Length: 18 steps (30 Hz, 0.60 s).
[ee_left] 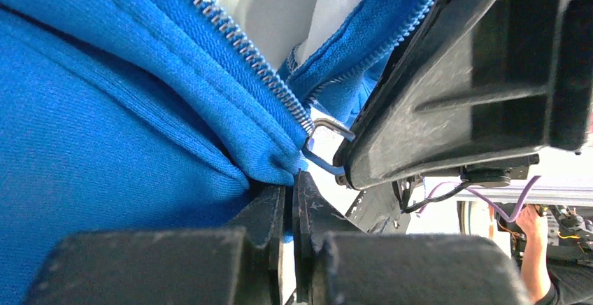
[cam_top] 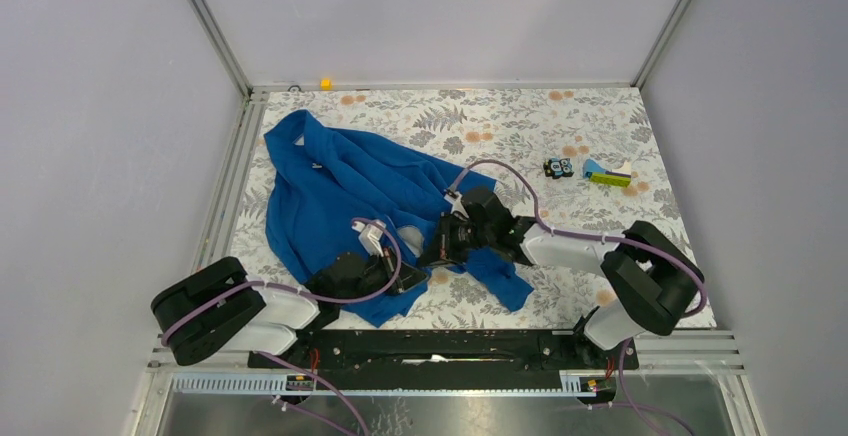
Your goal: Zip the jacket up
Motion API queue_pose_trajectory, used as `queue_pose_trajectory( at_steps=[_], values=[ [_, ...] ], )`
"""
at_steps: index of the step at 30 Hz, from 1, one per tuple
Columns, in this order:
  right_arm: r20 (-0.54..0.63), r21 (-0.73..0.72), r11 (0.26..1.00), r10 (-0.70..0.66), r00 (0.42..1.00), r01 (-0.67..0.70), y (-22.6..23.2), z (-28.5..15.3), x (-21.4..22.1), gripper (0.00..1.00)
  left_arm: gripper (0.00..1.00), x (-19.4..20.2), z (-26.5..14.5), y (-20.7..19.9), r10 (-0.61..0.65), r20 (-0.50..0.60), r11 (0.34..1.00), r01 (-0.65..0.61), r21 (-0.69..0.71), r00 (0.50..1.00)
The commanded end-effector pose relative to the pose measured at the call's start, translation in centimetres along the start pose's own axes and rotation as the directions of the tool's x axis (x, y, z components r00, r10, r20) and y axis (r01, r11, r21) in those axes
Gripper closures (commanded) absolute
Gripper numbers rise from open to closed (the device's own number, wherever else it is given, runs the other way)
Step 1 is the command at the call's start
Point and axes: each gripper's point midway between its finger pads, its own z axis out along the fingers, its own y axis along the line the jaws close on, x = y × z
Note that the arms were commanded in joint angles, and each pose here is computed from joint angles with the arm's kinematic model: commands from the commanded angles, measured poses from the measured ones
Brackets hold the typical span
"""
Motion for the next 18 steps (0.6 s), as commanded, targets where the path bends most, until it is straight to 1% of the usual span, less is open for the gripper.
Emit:
queue_pose_trajectory(
  at_steps=[1,7,9,11,13,15,16,18],
  values=[
    [0.135,-0.075,0.989,-0.120,0.984,0.131,6.2,0.2,-5.3,1.00,1.00,2.7,-0.3,-1.1,0.011,-0.099,0.999,-0.006,0.051,0.995],
    [0.204,-0.076,0.984,-0.140,0.969,0.159,9.4,-0.6,-9.6,1.00,1.00,2.6,-0.9,-1.2,0.028,-0.056,0.999,-0.025,0.047,0.998],
    [0.228,-0.097,0.979,-0.151,0.962,0.177,11.3,-1.0,-11.1,1.00,1.00,2.6,-1.0,-1.0,0.041,-0.054,0.999,-0.039,0.036,0.998],
    [0.214,-0.103,0.976,-0.168,0.962,0.194,12.3,-0.8,-11.6,1.00,1.00,2.3,-1.2,-1.2,0.039,-0.036,0.998,-0.037,0.043,0.999],
    [0.167,-0.124,0.958,-0.236,0.957,0.258,12.4,-0.8,-10.7,1.00,1.00,2.3,-1.8,-1.1,0.032,-0.020,0.998,-0.031,0.052,0.999],
    [0.125,-0.077,0.939,-0.324,0.938,0.335,10.3,-1.0,-9.3,1.00,1.00,2.1,-2.1,-1.1,0.040,-0.007,0.998,-0.040,0.056,0.999],
    [0.102,-0.047,0.933,-0.349,0.931,0.355,8.7,-1.1,-8.5,0.94,1.00,2.0,-2.2,-1.2,0.044,0.000,0.997,-0.044,0.059,0.999],
    [0.053,-0.039,0.916,-0.397,0.916,0.399,6.8,-1.5,-6.6,0.79,1.00,1.7,-2.4,-1.6,0.054,0.015,0.995,-0.055,0.082,0.998]
  ],
)
